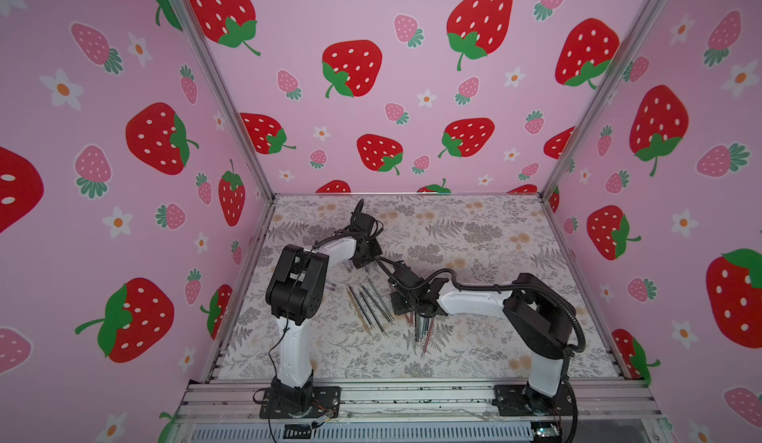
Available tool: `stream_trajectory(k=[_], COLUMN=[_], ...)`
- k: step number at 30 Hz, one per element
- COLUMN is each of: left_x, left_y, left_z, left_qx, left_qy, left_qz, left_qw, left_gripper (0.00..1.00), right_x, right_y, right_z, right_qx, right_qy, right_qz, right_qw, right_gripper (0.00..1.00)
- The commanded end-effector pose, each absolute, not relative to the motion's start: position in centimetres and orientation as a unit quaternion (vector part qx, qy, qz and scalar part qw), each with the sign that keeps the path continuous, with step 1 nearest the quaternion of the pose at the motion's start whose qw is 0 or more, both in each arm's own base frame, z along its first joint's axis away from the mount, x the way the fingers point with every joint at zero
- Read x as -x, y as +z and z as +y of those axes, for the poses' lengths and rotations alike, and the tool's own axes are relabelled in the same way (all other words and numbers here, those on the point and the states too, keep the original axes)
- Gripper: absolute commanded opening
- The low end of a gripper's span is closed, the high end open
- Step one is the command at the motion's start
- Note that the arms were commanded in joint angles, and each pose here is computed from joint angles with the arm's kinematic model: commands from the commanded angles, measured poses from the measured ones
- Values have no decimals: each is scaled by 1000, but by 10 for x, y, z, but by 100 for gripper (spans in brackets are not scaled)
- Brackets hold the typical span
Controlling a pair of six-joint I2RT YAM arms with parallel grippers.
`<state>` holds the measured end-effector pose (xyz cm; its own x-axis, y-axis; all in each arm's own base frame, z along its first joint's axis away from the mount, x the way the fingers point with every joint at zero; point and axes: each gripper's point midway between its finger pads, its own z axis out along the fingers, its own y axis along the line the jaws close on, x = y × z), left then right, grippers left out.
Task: Remove the protective cover of the pencils
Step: Place the protective sleeve at the center of the board, then pick up the pencil from the center of the board.
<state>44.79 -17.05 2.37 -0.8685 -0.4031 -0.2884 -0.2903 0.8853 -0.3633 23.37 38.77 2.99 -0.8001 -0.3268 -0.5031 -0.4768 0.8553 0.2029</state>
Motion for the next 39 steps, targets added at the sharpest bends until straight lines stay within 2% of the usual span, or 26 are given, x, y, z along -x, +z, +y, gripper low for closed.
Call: stream_trajectory(k=[1, 3, 10, 18, 22, 24, 26, 30, 35, 39], left_x=[-446, -445, -442, -440, -433, -425, -415, -392, -364, -344], left_y=[21, 21, 30, 44, 68, 90, 110, 141, 165, 178], left_z=[-165, -165, -167, -169, -170, -173, -171, -167, -187, -184], left_qx=[177, 176, 166, 160, 163, 158, 157, 167, 154, 161], left_qy=[-132, -131, -143, -162, -179, -196, -205, -235, -328, -348], left_qz=[960, 960, 958, 953, 947, 941, 934, 920, 897, 890], left_qw=[173, 172, 185, 198, 212, 228, 245, 266, 252, 247], left_gripper=[4, 7, 28, 36, 45, 56, 63, 64, 67, 69], right_x=[-231, -230, -228, -230, -231, -230, -232, -238, -238, -238], right_y=[21, 22, 26, 49, 69, 76, 79, 76, 63, 44], right_z=[390, 392, 403, 395, 384, 373, 360, 336, 344, 349], right_qx=[218, 221, 239, 245, 238, 230, 218, 195, 196, 196], right_qy=[159, 162, 176, 168, 162, 150, 131, 79, 70, 54], right_qz=[939, 938, 930, 923, 920, 921, 923, 931, 938, 946], right_qw=[215, 214, 214, 243, 265, 277, 287, 299, 277, 252], right_gripper=[2, 4, 16, 30, 31, 31, 31, 28, 23, 19])
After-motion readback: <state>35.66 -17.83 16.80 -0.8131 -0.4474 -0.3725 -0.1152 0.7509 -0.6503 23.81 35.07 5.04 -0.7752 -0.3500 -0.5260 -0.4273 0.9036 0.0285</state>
